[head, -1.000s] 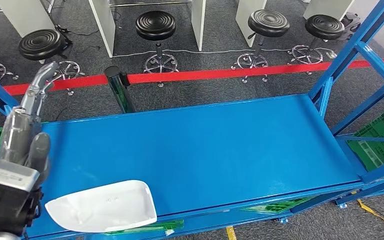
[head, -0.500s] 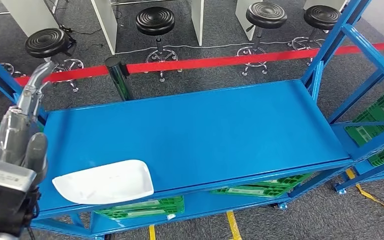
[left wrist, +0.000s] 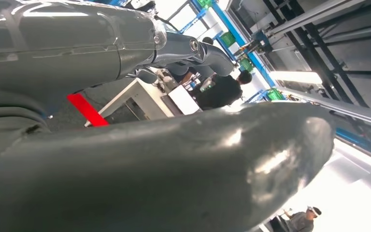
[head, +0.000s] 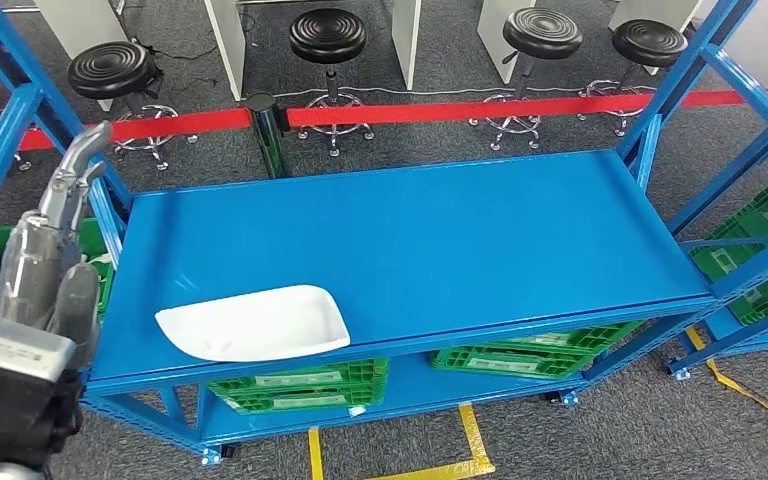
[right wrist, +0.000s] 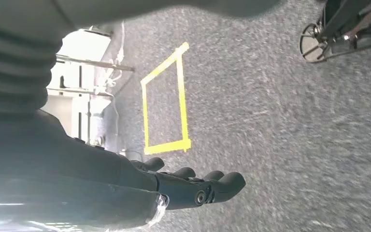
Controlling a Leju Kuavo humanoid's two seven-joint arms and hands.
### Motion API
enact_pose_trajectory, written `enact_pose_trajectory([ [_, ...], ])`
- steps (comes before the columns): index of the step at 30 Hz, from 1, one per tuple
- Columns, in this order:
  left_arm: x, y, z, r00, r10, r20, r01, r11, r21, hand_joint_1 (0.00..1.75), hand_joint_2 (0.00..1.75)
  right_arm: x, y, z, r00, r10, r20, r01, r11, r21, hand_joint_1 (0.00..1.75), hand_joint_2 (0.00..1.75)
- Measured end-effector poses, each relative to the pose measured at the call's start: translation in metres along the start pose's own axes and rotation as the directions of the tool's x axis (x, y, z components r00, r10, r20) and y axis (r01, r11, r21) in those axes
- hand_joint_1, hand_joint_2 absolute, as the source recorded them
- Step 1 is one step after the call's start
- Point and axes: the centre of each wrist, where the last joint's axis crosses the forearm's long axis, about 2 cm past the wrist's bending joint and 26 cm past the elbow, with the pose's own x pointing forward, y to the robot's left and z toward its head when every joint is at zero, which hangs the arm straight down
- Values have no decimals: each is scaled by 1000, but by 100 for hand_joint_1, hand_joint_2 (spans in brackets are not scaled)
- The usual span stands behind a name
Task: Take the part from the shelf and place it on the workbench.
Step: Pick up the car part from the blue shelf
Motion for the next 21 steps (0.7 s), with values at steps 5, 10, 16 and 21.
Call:
enact_pose_trajectory([
  [5,0,0,0,1000,0,0,0,1000,1,0,0,1,-1,0,1000,-1,1,1,1000,-2,0,175],
  [10,0,1,0,1000,-1,1,1,1000,2,0,0,1,-1,0,1000,-1,3,1,1000,-3,0,175],
  [16,-1,0,0,1000,-2,-5,2,1000,-1,0,0,0,0,0,1000,0,-4,0,1000,-5,0,175],
  [21,-2,-2,1,1000,-3,-20,3,1000,-27,0,0,-1,-4,0,1000,-7,-9,6,1000,-24,0,175],
])
